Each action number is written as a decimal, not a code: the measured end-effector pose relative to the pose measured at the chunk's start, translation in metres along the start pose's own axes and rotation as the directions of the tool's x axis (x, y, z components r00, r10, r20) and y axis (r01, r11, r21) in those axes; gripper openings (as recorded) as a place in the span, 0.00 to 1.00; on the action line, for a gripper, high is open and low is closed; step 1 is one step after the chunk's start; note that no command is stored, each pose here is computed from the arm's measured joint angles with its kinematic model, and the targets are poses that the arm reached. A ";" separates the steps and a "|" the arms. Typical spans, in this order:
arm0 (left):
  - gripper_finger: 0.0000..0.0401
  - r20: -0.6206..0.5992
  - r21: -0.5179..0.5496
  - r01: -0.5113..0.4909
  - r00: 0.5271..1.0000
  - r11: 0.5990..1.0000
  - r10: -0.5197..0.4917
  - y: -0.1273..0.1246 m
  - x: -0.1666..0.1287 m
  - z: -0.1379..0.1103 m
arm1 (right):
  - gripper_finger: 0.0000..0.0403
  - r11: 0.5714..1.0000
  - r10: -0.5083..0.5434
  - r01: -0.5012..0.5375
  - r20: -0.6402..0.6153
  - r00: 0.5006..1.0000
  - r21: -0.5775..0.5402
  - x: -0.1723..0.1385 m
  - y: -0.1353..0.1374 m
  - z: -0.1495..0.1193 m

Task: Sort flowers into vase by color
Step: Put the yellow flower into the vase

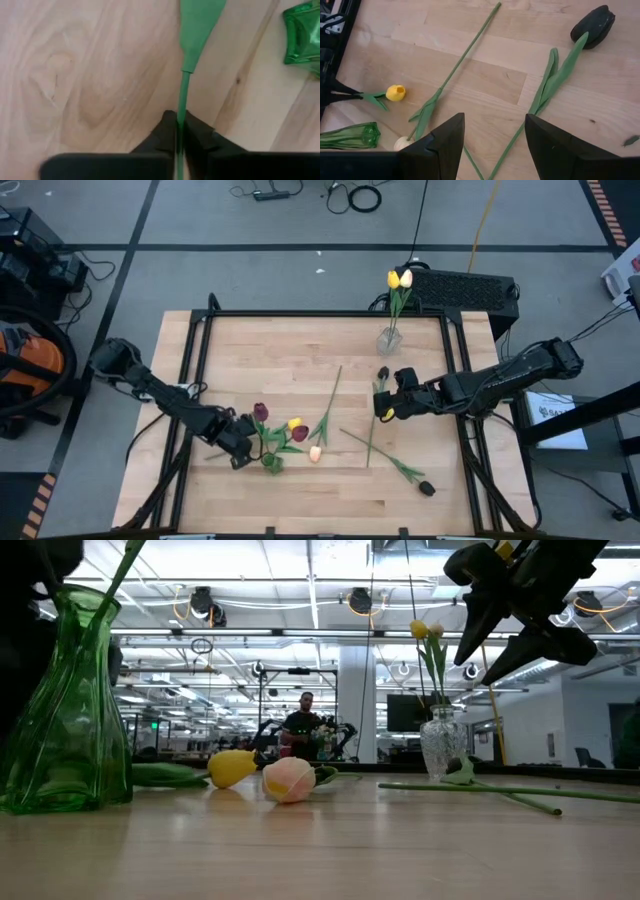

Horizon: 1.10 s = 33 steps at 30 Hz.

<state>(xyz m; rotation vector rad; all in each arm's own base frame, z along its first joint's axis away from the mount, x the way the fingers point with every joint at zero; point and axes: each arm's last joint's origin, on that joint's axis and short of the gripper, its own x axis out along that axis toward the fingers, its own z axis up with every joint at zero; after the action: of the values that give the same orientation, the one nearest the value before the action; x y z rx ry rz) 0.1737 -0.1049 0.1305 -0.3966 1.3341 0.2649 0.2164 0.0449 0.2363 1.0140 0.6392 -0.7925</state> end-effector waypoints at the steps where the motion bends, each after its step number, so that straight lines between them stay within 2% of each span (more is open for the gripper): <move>1: 0.03 -0.013 -0.018 -0.003 1.000 1.000 0.003 0.001 -0.001 0.002 | 0.50 1.000 0.000 0.000 0.000 1.000 -0.001 0.000 0.000 0.000; 5: 0.03 -0.079 -0.070 -0.064 0.995 0.996 0.058 0.009 -0.008 0.011 | 0.50 1.000 0.000 0.000 0.001 1.000 -0.003 0.000 0.000 0.000; 7: 0.03 -0.122 -0.079 -0.133 0.985 0.988 0.123 0.018 -0.014 0.014 | 0.50 1.000 -0.001 0.001 0.002 1.000 -0.003 0.000 0.000 0.000; 13: 0.03 -0.127 -0.064 -0.273 0.956 0.960 0.263 0.039 -0.046 0.025 | 0.50 1.000 -0.002 0.002 0.002 1.000 0.001 0.000 0.000 0.000; 18: 0.03 0.002 -0.098 -0.275 0.961 0.956 0.277 0.056 -0.077 0.032 | 0.50 1.000 -0.001 0.001 0.002 1.000 0.003 0.000 0.000 0.000; 21: 0.03 0.110 -0.163 -0.266 0.952 0.950 0.285 0.071 -0.094 0.036 | 0.50 1.000 0.000 0.000 0.002 1.000 0.004 0.000 0.000 0.000; 26: 0.03 0.221 -0.253 -0.237 0.930 0.938 0.295 0.095 -0.112 0.041 | 0.50 1.000 -0.001 0.001 0.010 1.000 0.008 0.000 0.000 0.001; 29: 0.03 0.332 -0.272 -0.162 0.909 0.949 0.251 0.102 -0.120 0.052 | 0.50 1.000 0.007 -0.007 0.055 0.998 0.014 0.000 0.001 0.002; 33: 0.02 0.497 -0.223 -0.043 0.855 0.974 0.151 0.107 -0.129 0.072 | 0.50 0.998 0.046 -0.051 0.130 0.990 0.036 0.000 0.006 0.005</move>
<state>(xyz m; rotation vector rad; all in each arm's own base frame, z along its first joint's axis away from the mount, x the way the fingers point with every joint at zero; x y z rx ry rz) 0.1661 0.0274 0.2558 -0.3958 0.8012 0.5574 0.2216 0.0426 0.2412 1.0011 0.4882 -0.8234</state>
